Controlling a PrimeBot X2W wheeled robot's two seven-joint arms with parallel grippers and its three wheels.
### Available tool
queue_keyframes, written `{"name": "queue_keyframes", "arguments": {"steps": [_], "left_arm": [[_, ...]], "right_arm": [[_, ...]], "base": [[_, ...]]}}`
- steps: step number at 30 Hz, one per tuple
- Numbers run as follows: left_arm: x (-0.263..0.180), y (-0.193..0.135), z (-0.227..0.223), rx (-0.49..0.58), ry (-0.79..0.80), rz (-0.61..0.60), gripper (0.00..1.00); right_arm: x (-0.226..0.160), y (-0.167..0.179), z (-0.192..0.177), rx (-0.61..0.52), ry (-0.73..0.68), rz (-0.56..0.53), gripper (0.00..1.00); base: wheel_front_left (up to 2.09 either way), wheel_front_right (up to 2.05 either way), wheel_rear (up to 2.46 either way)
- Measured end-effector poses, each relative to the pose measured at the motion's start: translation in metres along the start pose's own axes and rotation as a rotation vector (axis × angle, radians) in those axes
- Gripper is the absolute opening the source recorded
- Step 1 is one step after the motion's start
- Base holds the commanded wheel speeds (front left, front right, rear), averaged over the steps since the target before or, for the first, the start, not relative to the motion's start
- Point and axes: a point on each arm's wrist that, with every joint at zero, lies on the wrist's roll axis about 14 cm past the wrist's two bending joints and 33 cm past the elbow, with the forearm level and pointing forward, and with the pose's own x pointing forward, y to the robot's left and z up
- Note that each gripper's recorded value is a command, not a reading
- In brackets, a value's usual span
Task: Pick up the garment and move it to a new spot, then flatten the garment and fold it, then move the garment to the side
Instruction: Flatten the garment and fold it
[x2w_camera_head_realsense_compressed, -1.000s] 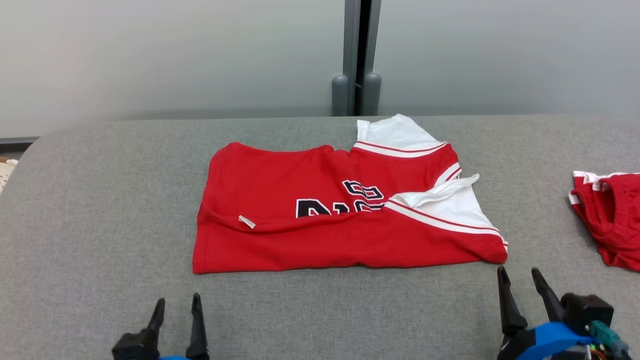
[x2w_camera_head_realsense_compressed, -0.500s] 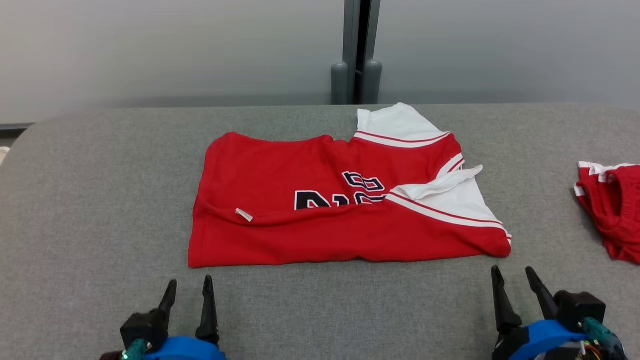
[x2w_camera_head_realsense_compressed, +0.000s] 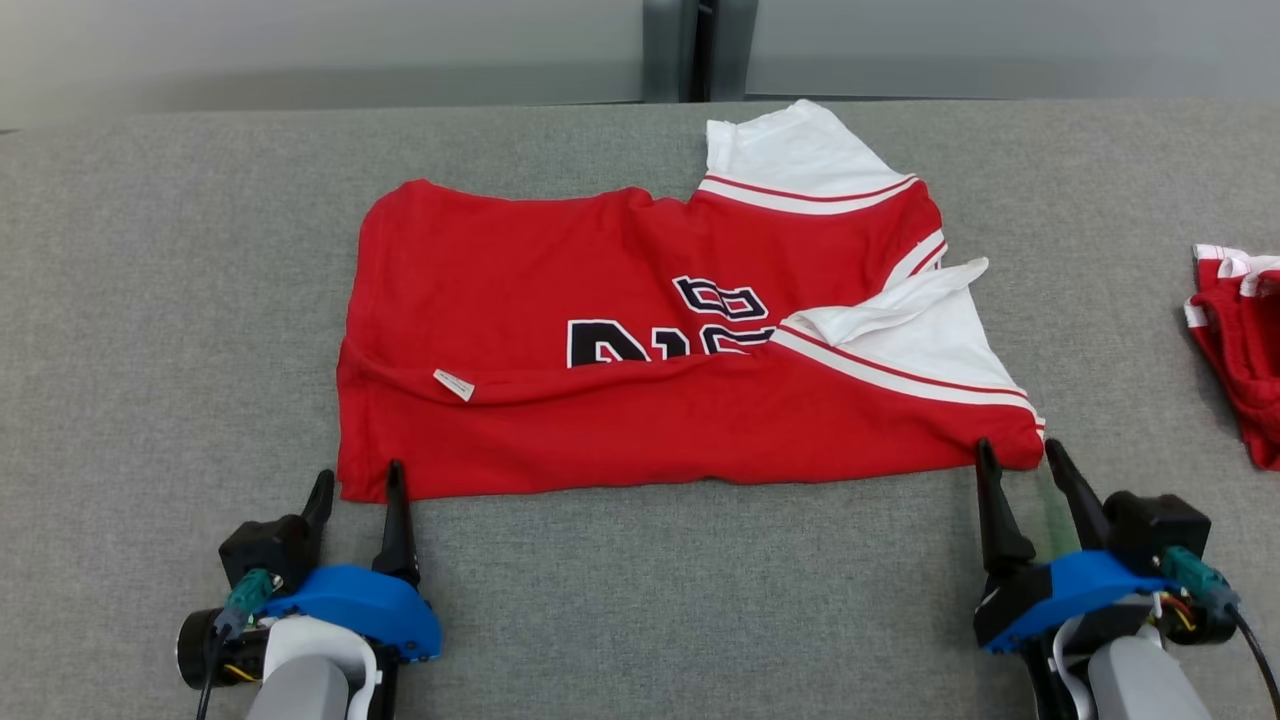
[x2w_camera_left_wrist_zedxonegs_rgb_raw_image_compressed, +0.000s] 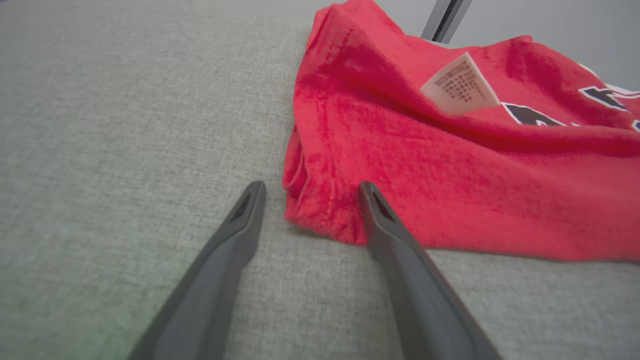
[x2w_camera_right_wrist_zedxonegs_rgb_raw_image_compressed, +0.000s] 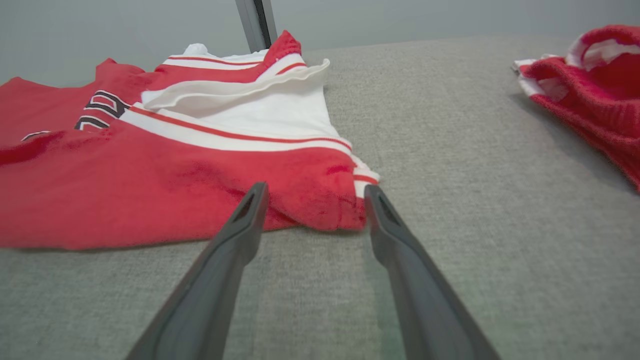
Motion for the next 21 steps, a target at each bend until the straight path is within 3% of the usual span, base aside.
{"name": "queue_keyframes", "arguments": {"steps": [6,20,21], "left_arm": [[0.009,-0.003,-0.004,0.000,0.022,-0.008,1.00],[0.010,0.000,-0.007,-0.008,0.035,0.000,1.00],[0.010,-0.001,-0.008,-0.009,0.037,0.000,1.00]], "right_arm": [[0.018,-0.005,0.010,-0.020,-0.015,-0.013,1.00],[0.022,-0.013,-0.027,-0.040,0.116,-0.039,1.00],[0.022,-0.012,-0.028,-0.040,0.118,-0.034,0.58]], "base": [[0.00,0.00,0.00],[0.00,0.00,0.00],[0.00,0.00,0.00]]}}
